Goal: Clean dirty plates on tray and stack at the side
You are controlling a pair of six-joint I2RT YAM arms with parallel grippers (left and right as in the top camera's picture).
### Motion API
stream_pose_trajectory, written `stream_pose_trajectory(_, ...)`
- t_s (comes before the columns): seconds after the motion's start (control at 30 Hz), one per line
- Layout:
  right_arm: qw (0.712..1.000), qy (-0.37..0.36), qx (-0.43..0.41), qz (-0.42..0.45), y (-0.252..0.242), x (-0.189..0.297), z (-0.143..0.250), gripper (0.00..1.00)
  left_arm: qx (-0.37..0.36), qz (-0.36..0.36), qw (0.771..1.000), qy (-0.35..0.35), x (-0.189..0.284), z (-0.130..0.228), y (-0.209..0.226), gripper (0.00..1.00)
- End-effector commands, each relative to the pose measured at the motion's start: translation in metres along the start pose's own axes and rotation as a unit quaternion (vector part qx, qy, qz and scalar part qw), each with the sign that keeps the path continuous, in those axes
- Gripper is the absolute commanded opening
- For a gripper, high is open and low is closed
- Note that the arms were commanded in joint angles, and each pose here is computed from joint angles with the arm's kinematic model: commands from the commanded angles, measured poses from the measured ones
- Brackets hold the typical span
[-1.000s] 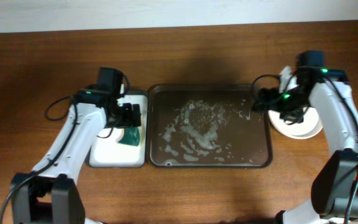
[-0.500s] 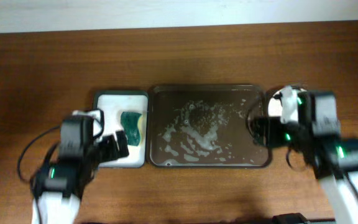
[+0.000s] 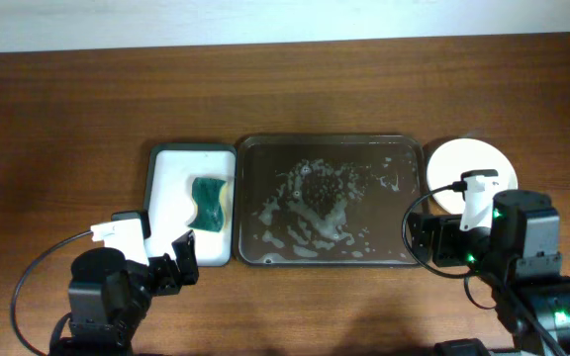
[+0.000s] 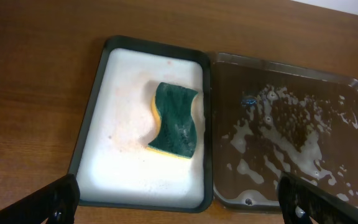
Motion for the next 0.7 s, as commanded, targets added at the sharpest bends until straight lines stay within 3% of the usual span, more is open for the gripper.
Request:
stream_pose_trajectory(0.0,1.000,0.003,-0.002,0.005,-0.001,-0.001,0.002,0.99,-0.009,0.003,1.000,0.003,-0.001,0.003,0.000,0.99)
stream_pose_trajectory(0.07,0.999,-0.025,0.015,0.029,-0.005,0.007,0.005,0.99,-0.009,0.003,1.000,0.003,-0.001,0.003,0.000,0.99)
stream_pose_trajectory(0.23,0.982,-0.189,0.028,-0.013,-0.009,0.002,0.025,0.99,-0.009,0.003,1.000,0.003,-0.001,0.003,0.000,0.99)
stream_pose_trajectory(0.37,0.936,-0.343,0.046,-0.072,-0.014,-0.027,0.057,0.99,-0.009,0.003,1.000,0.003,-0.001,0.003,0.000,0.99)
stream_pose_trajectory(0.47,0.902,-0.420,0.052,-0.084,-0.017,-0.037,0.064,0.99,-0.009,0.003,1.000,0.003,-0.001,0.003,0.000,0.99)
stream_pose_trajectory(0.6,0.894,-0.438,0.048,-0.076,-0.024,-0.061,0.075,0.98,-0.009,0.003,1.000,0.004,-0.001,0.003,0.000,0.99)
stream_pose_trajectory(0.67,0.924,-0.374,0.060,-0.054,-0.030,-0.081,0.091,0.99,-0.009,0.003,1.000,0.004,-0.001,0.003,0.000,1.00)
Point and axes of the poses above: each gripper's point midway between its finger pads, its own x axis back along the fingers, its own y axis along the line the jaws close on, z = x × y, the point moved 9 cm from there along x, back along the fingers, and after that the axes turned 6 degrees about -x, right-handed, at the moved point
